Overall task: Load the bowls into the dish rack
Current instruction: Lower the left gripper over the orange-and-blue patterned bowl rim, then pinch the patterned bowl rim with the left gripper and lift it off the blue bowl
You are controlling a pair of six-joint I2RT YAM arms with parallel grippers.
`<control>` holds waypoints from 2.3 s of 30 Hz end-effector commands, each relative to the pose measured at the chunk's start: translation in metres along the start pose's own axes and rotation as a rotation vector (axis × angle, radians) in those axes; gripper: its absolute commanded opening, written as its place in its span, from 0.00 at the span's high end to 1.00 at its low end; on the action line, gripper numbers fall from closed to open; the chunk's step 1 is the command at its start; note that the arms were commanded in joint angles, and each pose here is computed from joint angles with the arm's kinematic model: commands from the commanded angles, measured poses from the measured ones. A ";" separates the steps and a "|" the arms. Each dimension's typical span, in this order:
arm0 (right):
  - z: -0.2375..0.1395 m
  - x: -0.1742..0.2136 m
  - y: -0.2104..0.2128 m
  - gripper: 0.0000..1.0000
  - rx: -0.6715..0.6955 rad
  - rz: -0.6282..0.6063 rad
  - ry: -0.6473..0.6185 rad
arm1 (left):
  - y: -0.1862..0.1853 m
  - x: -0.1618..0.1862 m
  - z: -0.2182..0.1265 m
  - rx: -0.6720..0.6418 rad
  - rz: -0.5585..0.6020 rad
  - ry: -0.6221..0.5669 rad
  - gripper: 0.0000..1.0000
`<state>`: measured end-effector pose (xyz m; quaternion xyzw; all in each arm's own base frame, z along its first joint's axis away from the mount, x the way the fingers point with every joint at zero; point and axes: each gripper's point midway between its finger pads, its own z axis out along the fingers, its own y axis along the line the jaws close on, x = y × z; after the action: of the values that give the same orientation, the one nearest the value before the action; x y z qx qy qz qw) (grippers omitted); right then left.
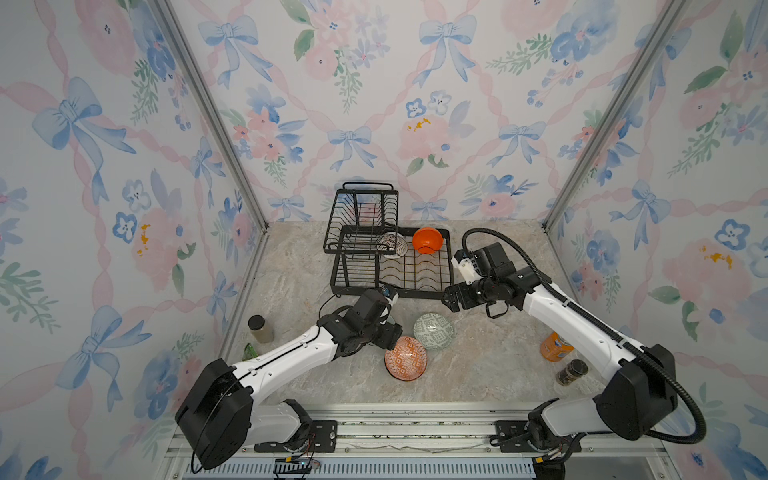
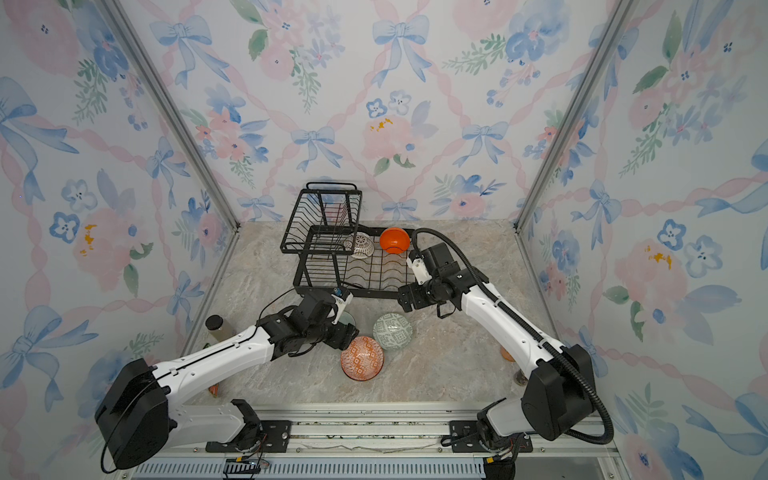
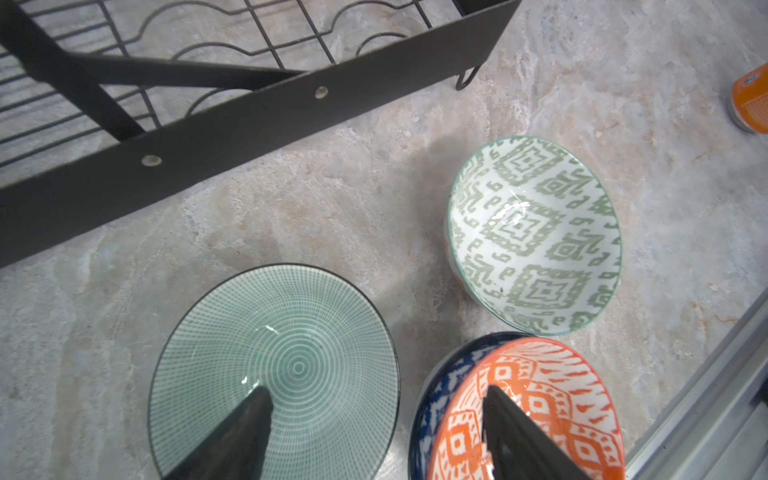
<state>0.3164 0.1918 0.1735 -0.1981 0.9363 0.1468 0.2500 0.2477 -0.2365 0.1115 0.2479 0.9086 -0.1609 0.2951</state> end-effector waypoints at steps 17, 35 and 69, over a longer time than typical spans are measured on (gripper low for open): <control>0.002 0.007 0.001 0.03 -0.011 0.000 0.026 | -0.017 0.040 0.012 0.057 0.035 0.113 0.65; 0.002 0.010 -0.002 0.03 0.000 -0.002 0.033 | -0.019 0.037 0.011 0.065 0.038 0.107 0.94; -0.004 0.002 0.008 0.03 -0.048 -0.002 0.013 | -0.011 -0.028 -0.033 -0.030 0.094 -0.070 1.00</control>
<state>0.3119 0.1958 0.1705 -0.2020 0.9358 0.1605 0.2403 0.2370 -0.2384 0.1319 0.2826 0.8997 -0.1413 0.3012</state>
